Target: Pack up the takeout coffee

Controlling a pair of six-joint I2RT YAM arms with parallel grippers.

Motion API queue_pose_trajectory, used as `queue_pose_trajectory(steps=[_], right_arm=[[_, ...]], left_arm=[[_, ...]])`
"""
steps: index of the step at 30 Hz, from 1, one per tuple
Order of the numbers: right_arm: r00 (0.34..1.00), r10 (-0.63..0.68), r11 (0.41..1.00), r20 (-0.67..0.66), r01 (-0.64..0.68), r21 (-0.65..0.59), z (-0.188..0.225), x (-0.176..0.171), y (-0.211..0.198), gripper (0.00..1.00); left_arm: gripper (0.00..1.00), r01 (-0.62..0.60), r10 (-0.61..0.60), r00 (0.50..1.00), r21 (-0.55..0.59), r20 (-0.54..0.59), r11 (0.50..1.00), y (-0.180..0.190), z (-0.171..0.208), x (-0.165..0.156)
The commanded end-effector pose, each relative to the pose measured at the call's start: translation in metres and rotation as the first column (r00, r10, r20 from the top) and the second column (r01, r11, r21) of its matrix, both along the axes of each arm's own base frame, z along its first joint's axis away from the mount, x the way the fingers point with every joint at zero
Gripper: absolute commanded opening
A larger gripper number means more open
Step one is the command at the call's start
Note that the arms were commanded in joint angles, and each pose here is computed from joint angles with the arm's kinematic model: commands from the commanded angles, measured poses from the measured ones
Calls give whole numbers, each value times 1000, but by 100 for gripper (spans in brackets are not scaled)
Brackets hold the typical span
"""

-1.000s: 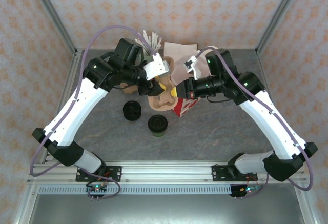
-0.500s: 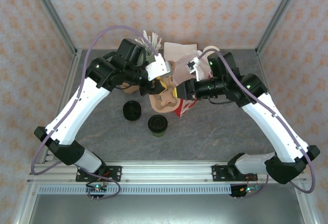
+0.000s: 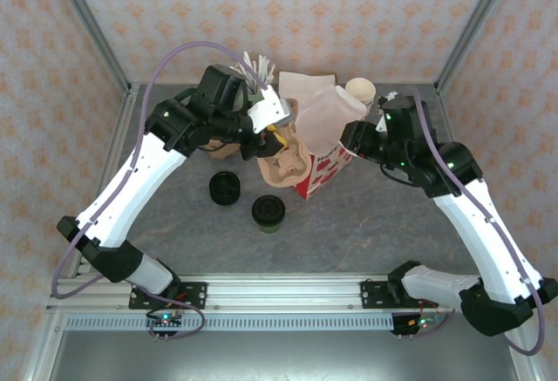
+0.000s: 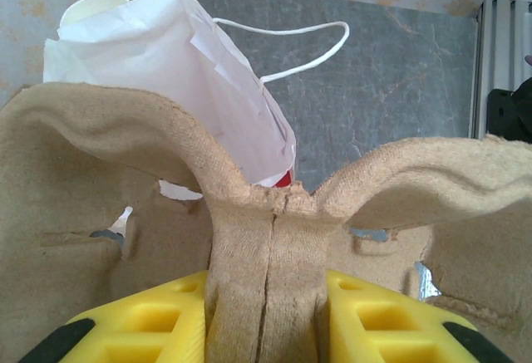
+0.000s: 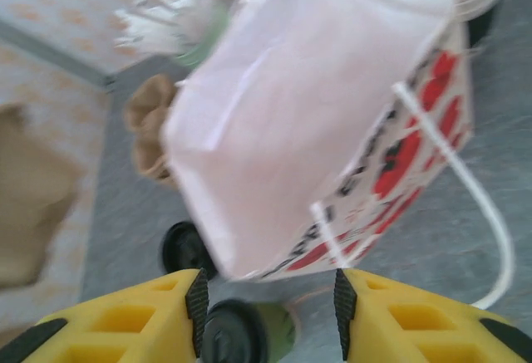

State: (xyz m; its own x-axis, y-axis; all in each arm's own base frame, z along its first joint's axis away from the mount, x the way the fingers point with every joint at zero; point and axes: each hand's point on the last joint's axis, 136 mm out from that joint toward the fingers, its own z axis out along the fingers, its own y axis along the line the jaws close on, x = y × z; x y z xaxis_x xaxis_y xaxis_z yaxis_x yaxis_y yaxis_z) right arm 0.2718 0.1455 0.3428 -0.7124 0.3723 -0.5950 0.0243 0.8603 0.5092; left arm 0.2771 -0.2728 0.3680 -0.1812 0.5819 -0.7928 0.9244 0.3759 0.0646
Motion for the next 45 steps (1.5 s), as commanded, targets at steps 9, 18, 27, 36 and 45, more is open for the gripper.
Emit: queue_pose_trajectory(steps=[9, 18, 27, 36, 45], right_arm=[[977, -197, 979, -82, 191, -76, -47, 47, -6, 54], [972, -210, 974, -110, 198, -110, -67, 64, -3, 52], [977, -188, 970, -96, 170, -174, -67, 63, -10, 21], [998, -51, 962, -46, 37, -269, -39, 36, -21, 0], [988, 153, 944, -34, -157, -289, -18, -1, -17, 0]], left_arm=[[32, 8, -5, 999, -89, 32, 996, -1, 24, -11], [32, 0, 2, 1000, -87, 20, 996, -1, 22, -10], [31, 19, -23, 1000, -181, -20, 983, -14, 36, -13], [32, 56, -82, 993, -267, -88, 962, -30, 49, -24], [32, 98, -160, 971, -316, -177, 944, -57, 47, -37]])
